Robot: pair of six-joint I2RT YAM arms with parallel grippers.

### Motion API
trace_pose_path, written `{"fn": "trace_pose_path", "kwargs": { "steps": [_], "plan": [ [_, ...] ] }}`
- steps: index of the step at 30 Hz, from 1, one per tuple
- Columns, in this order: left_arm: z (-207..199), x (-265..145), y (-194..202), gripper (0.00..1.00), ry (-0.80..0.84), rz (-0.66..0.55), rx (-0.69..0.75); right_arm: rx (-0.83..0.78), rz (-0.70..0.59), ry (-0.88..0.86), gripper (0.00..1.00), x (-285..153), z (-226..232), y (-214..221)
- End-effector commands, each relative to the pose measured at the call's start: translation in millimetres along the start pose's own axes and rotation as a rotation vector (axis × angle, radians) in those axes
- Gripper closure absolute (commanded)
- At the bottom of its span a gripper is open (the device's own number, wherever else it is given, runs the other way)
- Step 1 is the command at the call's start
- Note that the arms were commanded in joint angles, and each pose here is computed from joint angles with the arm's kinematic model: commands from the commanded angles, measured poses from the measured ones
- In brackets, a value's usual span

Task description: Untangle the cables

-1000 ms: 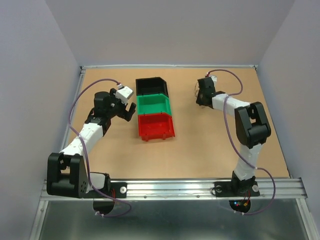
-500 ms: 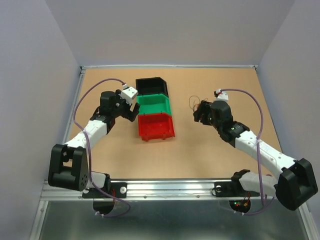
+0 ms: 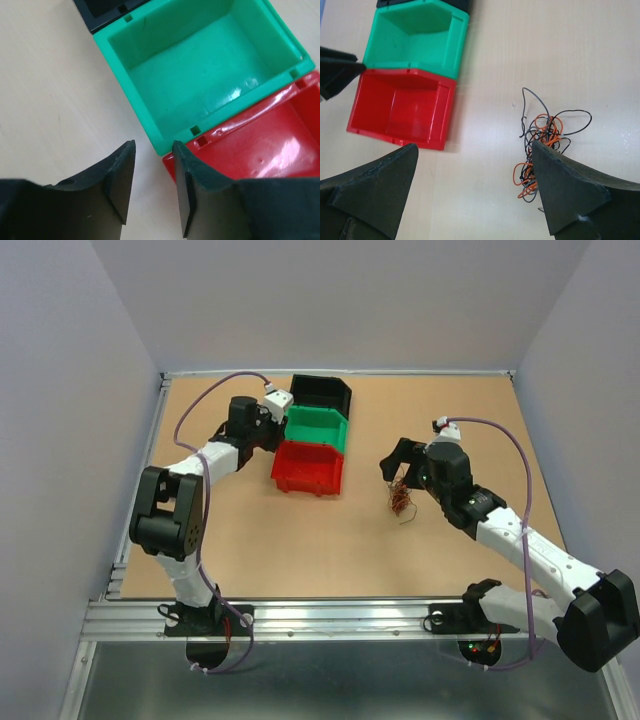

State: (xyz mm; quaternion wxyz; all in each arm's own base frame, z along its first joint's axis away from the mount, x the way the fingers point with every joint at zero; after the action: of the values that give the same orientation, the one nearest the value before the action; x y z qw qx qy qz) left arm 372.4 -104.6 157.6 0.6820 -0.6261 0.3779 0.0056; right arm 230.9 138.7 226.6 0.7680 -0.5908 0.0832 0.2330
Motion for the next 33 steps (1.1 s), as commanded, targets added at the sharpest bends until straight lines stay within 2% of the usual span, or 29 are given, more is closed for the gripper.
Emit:
{"fn": "trace_pose_path", "kwargs": {
  "steps": [1, 2, 5, 12, 14, 16, 18, 19, 21, 22, 23, 27, 28, 29, 30, 31, 32, 33],
  "plan": [
    [14.6, 25.5, 7.0, 0.72, -0.095, 0.103, -0.032, 0.01, -0.057, -0.011, 0.0, -2.9, 1.1, -6.3],
    [17.4, 29.0, 6.6, 0.73, -0.116, 0.11, -0.031, 0.009, -0.06, -0.009, 0.0, -3.3, 0.7, -6.4],
    [29.8, 38.6, 1.1, 0.86, -0.203, 0.115, -0.036, 0.01, -0.069, -0.009, 0.0, -5.7, 0.3, -7.5],
    [59.9, 61.3, -22.7, 0.86, -0.311, 0.097, -0.052, 0.0, -0.05, 0.003, 0.0, 0.2, -0.2, -4.2],
    [66.3, 66.9, -23.2, 0.93, -0.327, 0.117, -0.05, -0.005, -0.036, 0.012, 0.0, 3.7, -1.0, -1.2],
    [73.8, 59.3, -18.6, 0.94, -0.332, 0.109, -0.069, -0.01, -0.031, 0.026, 0.0, 6.9, -1.9, 0.0],
    [73.4, 35.5, -35.5, 0.87, -0.297, 0.03, -0.08, -0.016, -0.011, 0.051, 0.0, 14.2, -3.1, 3.8],
    [70.9, 14.6, -44.6, 0.69, -0.288, -0.025, -0.072, -0.021, -0.004, 0.084, 0.0, 18.5, -5.7, 6.5],
    [58.4, -1.9, -41.1, 0.47, -0.218, -0.055, -0.051, -0.02, 0.022, 0.164, 0.0, 31.9, -11.0, 14.6],
    [52.7, -10.8, -43.5, 0.29, -0.19, -0.077, -0.045, -0.018, 0.032, 0.195, 0.0, 36.6, -13.0, 17.7],
    [43.0, -28.8, -55.3, 0.01, -0.138, -0.135, -0.021, -0.008, 0.039, 0.224, 0.0, 40.9, -13.6, 18.2],
    [21.0, -57.6, -54.6, 0.01, -0.03, -0.185, 0.041, 0.003, 0.086, 0.397, 0.0, 62.2, -25.7, 36.4],
    [15.0, -67.6, -53.2, 0.01, -0.008, -0.2, 0.082, 0.005, 0.11, 0.411, 0.05, 67.1, -27.5, 44.0],
    [7.3, -72.2, -53.7, 0.01, 0.042, -0.214, 0.107, 0.025, 0.124, 0.411, 0.1, 69.6, -26.8, 48.6],
    [2.4, -75.6, -47.9, 0.01, 0.069, -0.212, 0.132, 0.036, 0.151, 0.374, 0.21, 72.5, -22.9, 50.1],
    [-3.8, -78.9, -46.8, 0.01, 0.098, -0.218, 0.153, 0.035, 0.177, 0.351, 0.27, 76.2, -20.6, 53.1],
    [-10.5, -88.0, -50.0, 0.01, 0.118, -0.243, 0.193, 0.026, 0.212, 0.325, 0.36, 81.2, -17.7, 58.3],
    [-24.7, -88.4, -44.2, 0.01, 0.185, -0.236, 0.216, 0.004, 0.254, 0.233, 0.5, 82.5, -8.9, 60.7]
  ]
}}
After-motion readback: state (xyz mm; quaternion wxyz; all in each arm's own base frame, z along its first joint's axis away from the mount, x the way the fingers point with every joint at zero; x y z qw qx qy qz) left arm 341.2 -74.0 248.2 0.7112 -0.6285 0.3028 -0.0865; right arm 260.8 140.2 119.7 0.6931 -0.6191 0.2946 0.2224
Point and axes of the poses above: each gripper's point midway between its finger pads, its own x axis out along the fingers, its own z axis along the line the jaws close on, y = z × x, the point moved 10 cm from there along -x, back along the fingers, and after that the axes turned 9 degrees about -x, right-handed, at the moved point
